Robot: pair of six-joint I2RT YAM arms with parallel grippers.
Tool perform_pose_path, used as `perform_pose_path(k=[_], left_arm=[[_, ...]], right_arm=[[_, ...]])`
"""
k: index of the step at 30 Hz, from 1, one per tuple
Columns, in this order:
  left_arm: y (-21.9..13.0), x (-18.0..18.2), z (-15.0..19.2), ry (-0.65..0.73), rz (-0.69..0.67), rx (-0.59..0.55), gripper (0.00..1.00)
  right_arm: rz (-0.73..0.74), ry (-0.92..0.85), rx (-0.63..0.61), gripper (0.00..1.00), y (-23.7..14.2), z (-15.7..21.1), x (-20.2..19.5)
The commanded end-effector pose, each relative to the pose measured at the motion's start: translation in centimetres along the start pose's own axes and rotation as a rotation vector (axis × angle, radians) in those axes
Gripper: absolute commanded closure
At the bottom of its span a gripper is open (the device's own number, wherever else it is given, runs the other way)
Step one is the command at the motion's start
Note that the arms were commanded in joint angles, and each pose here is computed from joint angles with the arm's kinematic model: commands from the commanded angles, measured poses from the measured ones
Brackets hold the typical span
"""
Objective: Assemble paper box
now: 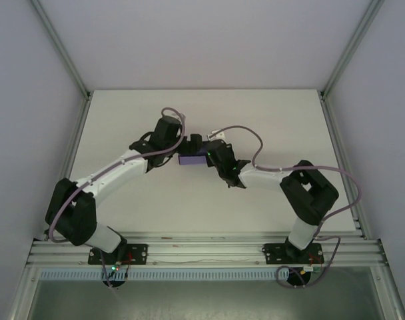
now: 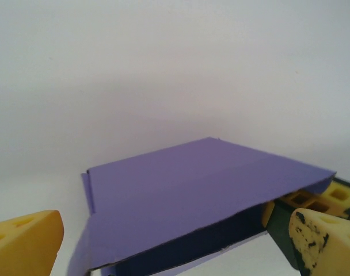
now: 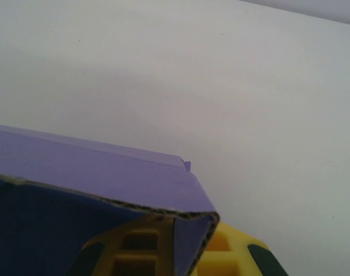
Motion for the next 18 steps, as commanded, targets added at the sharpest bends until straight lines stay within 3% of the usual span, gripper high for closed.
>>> perform_pose_path(k=[1, 6, 10, 13, 18], left_arm=[[-0.6, 1.9, -0.8, -0.106, -0.13, 0.018, 0.0], [2.1, 4.9, -1.4, -0.294, -0.109, 0.071, 0.0], [4.9, 5.4, -0.1, -0.33, -0.047, 0.161, 0.0], [6.6, 5.0, 1.1, -0.357, 0.041, 0.208, 0.08], [8.0, 5.6, 3.0, -0.375, 0.047, 0.237, 0.19]], right_arm=[[-0.01, -0.082, 0.086, 1.0, -0.4, 2.7, 0.3], [-0.04, -0.086, 0.057, 1.0, -1.0, 3.3, 0.5], [-0.04, -0.115, 0.052, 0.99, -1.2, 4.0, 0.7], [-0.047, -0.128, 0.053, 0.92, -1.3, 4.6, 0.8], [-0.079, -0.135, 0.058, 0.83, -2.2, 5.3, 0.8]])
Point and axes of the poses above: each hand's point on the last joint's axis, 136 mm out from that joint toward the fingers, its own y axis out along the fingers, its own x axis along the line the jaws close on, z = x × y, the point moved 8 cm from there along -y, back along the fingers, and after that the axes turned 1 degree about -y, right-handed, at the moved point
